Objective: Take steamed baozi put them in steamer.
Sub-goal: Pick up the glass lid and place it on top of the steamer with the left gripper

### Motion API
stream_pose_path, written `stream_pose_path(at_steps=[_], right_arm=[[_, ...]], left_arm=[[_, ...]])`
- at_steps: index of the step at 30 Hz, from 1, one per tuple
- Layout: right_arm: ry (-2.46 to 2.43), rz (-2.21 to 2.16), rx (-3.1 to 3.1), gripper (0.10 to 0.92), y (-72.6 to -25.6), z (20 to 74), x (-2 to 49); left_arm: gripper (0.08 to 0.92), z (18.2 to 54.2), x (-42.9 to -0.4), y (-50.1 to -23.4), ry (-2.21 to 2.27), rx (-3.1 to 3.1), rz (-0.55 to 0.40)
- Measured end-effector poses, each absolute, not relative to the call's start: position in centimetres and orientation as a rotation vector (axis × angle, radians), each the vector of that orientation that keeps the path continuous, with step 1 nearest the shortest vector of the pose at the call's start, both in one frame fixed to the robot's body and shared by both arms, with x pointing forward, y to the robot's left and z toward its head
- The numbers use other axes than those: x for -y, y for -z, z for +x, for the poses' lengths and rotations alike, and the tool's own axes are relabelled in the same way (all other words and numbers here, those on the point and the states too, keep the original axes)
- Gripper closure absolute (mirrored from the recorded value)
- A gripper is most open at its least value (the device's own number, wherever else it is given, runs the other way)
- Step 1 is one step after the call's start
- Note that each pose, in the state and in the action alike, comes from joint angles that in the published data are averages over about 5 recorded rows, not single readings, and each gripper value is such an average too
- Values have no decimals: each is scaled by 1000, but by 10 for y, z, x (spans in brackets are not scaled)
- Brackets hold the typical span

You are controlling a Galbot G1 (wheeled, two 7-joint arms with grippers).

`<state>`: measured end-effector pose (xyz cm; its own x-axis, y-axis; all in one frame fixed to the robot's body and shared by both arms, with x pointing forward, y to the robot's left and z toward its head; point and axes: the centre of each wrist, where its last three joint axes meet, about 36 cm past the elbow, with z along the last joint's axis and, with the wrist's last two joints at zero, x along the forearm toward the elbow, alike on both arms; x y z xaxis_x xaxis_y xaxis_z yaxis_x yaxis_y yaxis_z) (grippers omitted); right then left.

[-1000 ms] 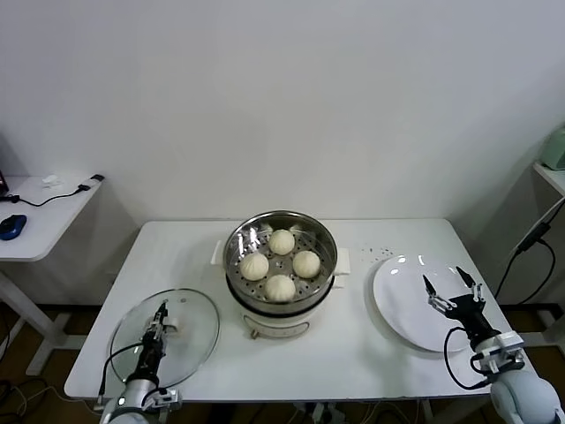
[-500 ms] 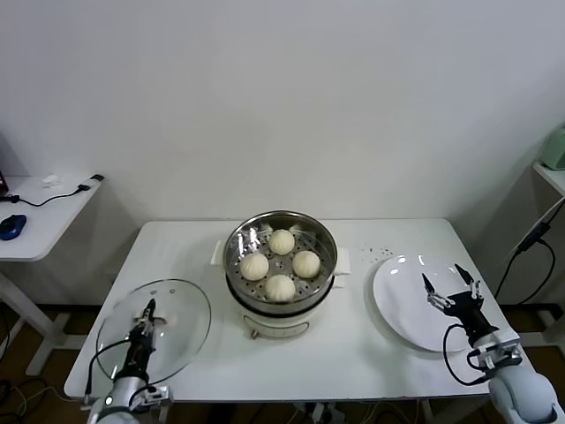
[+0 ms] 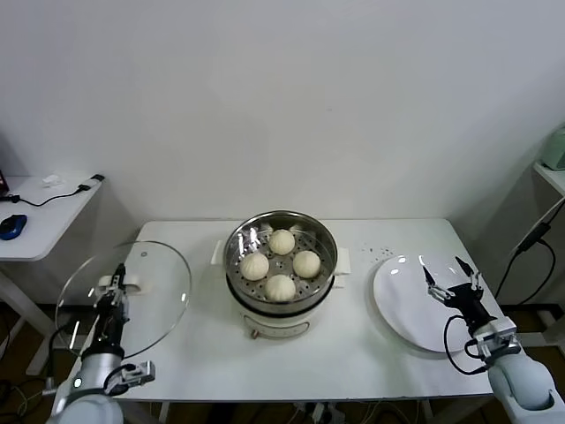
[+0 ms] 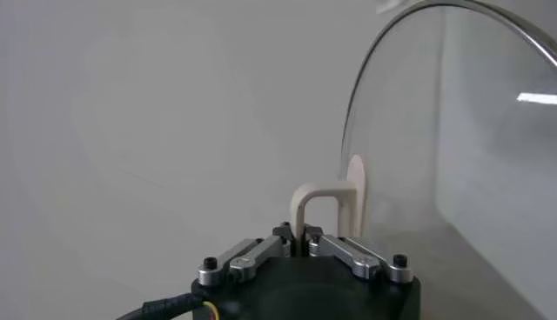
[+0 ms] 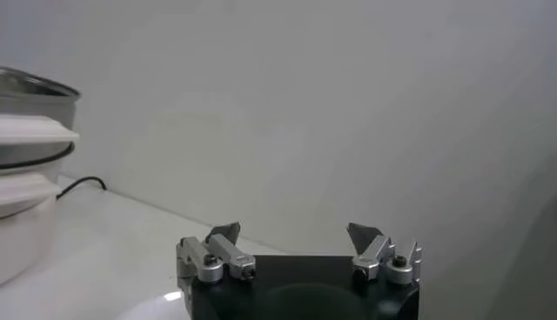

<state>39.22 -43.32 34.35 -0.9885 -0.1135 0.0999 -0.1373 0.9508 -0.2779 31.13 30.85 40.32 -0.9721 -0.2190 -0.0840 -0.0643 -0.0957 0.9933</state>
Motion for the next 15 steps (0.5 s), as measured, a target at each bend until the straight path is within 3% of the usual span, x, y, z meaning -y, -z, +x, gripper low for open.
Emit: stream_pose_path(at_steps=[7,15], right_arm=[[-451,190,3016,200,-339,401,429],[-460,171,3011,200,-332,407,427]], left_arm=[[852,335,-271,-445,2230,2050,355],[852,362,-215,-475,2194,2113,287]])
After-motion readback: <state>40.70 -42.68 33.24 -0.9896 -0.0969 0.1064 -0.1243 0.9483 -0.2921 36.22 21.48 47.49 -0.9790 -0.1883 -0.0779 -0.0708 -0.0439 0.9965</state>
